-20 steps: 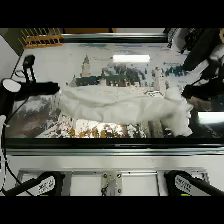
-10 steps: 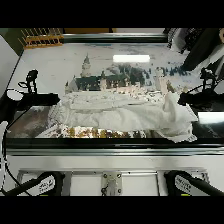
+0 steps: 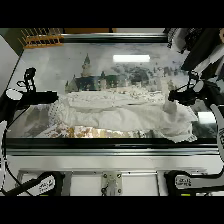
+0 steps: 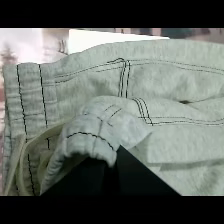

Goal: Fold the clothes and pants, and hang the long-sleeved shirts on hangers.

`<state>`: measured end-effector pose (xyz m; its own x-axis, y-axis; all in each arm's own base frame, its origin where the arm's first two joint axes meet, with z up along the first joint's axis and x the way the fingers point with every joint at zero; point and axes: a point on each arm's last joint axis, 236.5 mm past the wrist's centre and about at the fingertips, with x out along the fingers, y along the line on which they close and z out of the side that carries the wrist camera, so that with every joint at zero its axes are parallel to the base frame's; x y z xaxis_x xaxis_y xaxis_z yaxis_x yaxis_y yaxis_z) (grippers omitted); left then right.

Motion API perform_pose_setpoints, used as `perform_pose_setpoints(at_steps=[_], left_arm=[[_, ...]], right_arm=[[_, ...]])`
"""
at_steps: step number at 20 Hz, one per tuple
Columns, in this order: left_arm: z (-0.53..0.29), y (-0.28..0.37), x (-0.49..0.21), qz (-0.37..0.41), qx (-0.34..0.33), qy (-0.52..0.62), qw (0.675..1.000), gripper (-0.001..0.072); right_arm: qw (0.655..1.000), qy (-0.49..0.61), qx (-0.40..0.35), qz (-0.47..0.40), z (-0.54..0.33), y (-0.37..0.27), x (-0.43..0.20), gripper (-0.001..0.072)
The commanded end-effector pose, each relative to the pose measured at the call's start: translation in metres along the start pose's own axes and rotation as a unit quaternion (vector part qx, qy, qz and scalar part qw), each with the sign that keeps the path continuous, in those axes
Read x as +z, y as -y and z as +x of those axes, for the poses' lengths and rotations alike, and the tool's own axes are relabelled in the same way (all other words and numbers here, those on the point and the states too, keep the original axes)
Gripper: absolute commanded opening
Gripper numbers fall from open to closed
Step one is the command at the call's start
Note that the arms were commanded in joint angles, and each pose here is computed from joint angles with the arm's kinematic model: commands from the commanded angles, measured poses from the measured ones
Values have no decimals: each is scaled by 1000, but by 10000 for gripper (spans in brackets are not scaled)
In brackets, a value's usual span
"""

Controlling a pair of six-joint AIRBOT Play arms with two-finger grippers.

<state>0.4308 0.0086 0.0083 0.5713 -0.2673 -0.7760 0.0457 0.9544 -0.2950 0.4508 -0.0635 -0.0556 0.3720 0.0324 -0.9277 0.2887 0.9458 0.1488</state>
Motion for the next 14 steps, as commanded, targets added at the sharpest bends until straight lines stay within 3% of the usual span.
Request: perform_pose_setpoints(at_steps=[1, 2, 3, 7, 9, 14], left_arm=[[2, -7, 14, -3, 13, 26, 1000, 27], [4, -8, 17, -7, 12, 27, 1000, 27], [6, -9, 28, -15, 11, 33, 999, 27], [-20, 11, 147, -15, -28, 135, 990, 27], [-58, 31, 203, 27, -43, 182, 982, 27], [-134, 35, 216, 117, 4, 193, 974, 27]], right_arm=[[999, 40, 7, -10, 25, -14, 27, 500], [998, 56, 10, -12, 22, -18, 38, 198], [997, 80, 13, -13, 14, -21, 53, 33], [978, 207, 29, -29, -88, -38, 150, 28], [963, 263, 32, -57, -163, -48, 182, 27], [941, 310, -23, -134, -286, -39, 154, 25]])
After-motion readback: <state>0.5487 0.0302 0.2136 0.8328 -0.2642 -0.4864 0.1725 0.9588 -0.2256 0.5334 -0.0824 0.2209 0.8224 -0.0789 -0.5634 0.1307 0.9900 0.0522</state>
